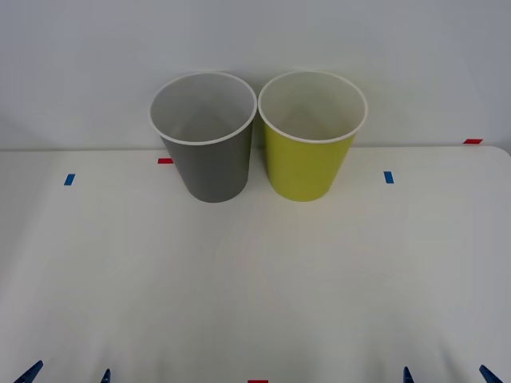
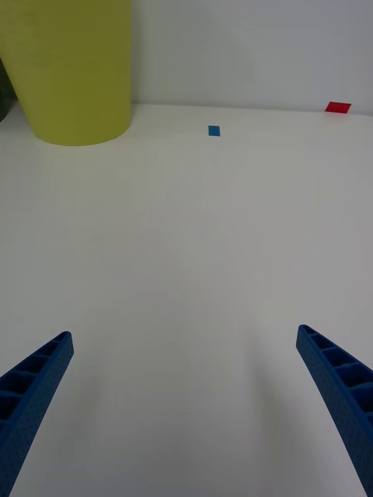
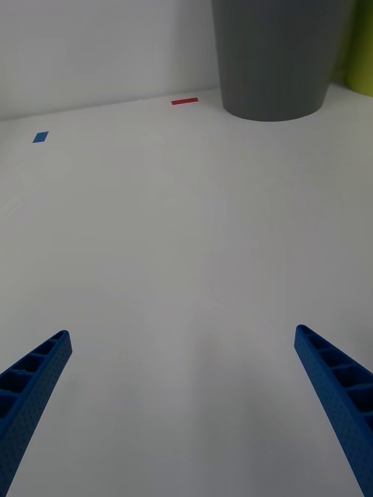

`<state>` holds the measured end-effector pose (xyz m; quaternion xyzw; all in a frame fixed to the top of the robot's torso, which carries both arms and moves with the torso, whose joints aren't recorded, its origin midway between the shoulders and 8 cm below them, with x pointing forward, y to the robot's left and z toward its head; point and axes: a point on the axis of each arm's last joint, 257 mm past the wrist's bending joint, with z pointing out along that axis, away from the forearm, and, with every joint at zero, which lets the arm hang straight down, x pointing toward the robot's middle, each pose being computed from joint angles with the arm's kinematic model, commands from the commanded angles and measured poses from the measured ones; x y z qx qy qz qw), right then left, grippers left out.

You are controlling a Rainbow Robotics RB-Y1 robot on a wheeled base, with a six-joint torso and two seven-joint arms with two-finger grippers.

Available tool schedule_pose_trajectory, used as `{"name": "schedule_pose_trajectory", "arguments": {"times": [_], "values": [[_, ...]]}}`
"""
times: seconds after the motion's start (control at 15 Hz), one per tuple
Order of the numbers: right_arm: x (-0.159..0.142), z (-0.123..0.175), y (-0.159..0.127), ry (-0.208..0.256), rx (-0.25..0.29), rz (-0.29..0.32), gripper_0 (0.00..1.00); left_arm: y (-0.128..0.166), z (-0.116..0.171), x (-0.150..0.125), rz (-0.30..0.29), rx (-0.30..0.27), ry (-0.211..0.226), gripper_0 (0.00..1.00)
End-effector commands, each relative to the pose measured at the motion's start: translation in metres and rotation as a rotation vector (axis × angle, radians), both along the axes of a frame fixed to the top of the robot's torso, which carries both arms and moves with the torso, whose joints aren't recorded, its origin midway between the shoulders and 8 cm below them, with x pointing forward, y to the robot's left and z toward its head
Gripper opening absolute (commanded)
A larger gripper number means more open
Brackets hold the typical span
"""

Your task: Put cans in the gray bin and PET bottles in the light green bin.

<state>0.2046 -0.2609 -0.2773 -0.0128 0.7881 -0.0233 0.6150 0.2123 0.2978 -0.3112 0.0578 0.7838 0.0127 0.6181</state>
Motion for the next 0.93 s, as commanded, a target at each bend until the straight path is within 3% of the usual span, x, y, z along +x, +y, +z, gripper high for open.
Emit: {"name": "schedule_pose_trajectory", "arguments": {"times": [0.07,0.93], "values": [[0.0000,0.0000,0.0000,0.000,0.000,0.000,1.00,0.0000,0.0000,0.0000,0.000,0.000,0.000,1.00],[0.0000,0.0000,0.0000,0.000,0.000,0.000,1.00,0.0000,0.0000,0.0000,0.000,0.000,0.000,1.00]]}}
